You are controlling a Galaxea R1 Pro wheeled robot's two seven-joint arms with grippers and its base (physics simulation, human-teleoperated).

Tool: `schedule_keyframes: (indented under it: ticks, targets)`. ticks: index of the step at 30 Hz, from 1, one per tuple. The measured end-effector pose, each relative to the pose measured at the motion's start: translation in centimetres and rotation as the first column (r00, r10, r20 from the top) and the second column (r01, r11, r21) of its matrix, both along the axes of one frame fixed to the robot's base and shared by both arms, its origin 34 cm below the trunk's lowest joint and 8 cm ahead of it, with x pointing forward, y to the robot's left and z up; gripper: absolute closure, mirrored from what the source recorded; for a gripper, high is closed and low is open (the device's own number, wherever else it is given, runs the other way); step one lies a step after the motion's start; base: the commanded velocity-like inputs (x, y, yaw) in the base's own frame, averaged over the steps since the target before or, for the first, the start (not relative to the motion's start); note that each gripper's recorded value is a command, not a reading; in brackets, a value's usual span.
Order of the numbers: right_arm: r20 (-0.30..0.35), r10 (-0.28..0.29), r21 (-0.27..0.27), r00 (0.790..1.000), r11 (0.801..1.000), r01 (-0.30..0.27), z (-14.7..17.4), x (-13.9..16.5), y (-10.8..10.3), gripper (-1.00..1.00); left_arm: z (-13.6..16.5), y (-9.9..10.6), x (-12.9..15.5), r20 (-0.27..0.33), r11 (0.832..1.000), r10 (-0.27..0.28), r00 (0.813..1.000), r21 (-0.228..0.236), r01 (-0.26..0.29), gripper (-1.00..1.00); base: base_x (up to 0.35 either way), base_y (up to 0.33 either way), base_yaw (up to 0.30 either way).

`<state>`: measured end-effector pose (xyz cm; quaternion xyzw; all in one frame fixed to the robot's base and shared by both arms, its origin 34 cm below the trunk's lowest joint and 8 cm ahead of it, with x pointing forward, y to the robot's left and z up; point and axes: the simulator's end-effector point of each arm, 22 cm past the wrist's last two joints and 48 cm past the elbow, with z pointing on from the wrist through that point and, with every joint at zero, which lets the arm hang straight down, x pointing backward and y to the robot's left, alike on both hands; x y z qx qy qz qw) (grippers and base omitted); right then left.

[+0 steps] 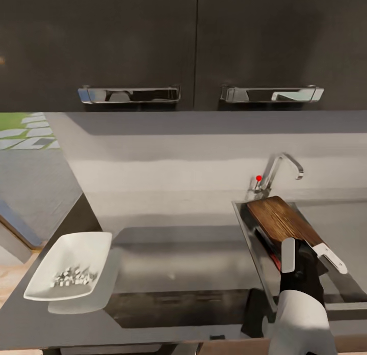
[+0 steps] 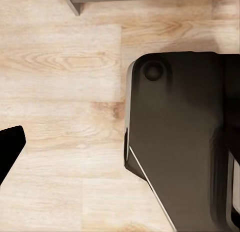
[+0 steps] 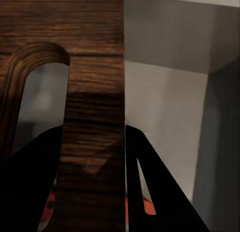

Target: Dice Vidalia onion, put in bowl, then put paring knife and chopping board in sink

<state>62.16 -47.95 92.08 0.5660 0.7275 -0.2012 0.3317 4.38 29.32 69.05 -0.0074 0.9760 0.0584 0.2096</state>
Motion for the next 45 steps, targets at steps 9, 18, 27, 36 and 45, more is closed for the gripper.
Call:
schedule_keyframes:
  ticks: [9,18,27,36,45]
  targets:
    - [-0.015,-0.004,-0.005,1.000,1.000,0.004,-0.7,-0.2,-0.1,1.00,0.1,0.0,-0.5,-0.015,1.000,0.000,1.000,0.001,0.000,-1.00,0.009,0.000,0.000]
    - [-0.047,-0.018,0.005,0.999,1.000,0.019,-3.8,-0.9,0.8,1.00,0.2,0.0,-0.9,-0.030,1.000,0.000,1.000,0.001,0.000,-1.00,0.000,0.000,0.000]
    - [-0.064,-0.020,0.006,0.998,1.000,0.021,-4.7,-1.2,0.8,1.00,0.3,0.0,-1.4,-0.044,1.000,0.000,0.999,0.001,0.000,-1.00,0.045,-0.011,0.000]
    - [-0.084,-0.040,0.017,0.996,0.999,0.042,-5.9,-2.1,0.6,1.00,0.4,0.0,-1.8,-0.059,1.000,0.000,0.998,0.001,0.000,-1.00,0.025,-0.010,0.000]
    - [-0.101,-0.043,0.018,0.994,0.999,0.045,-7.0,-2.4,0.8,1.00,0.6,0.0,-2.3,-0.073,1.000,0.000,0.997,0.001,0.000,-1.00,0.000,0.000,0.000]
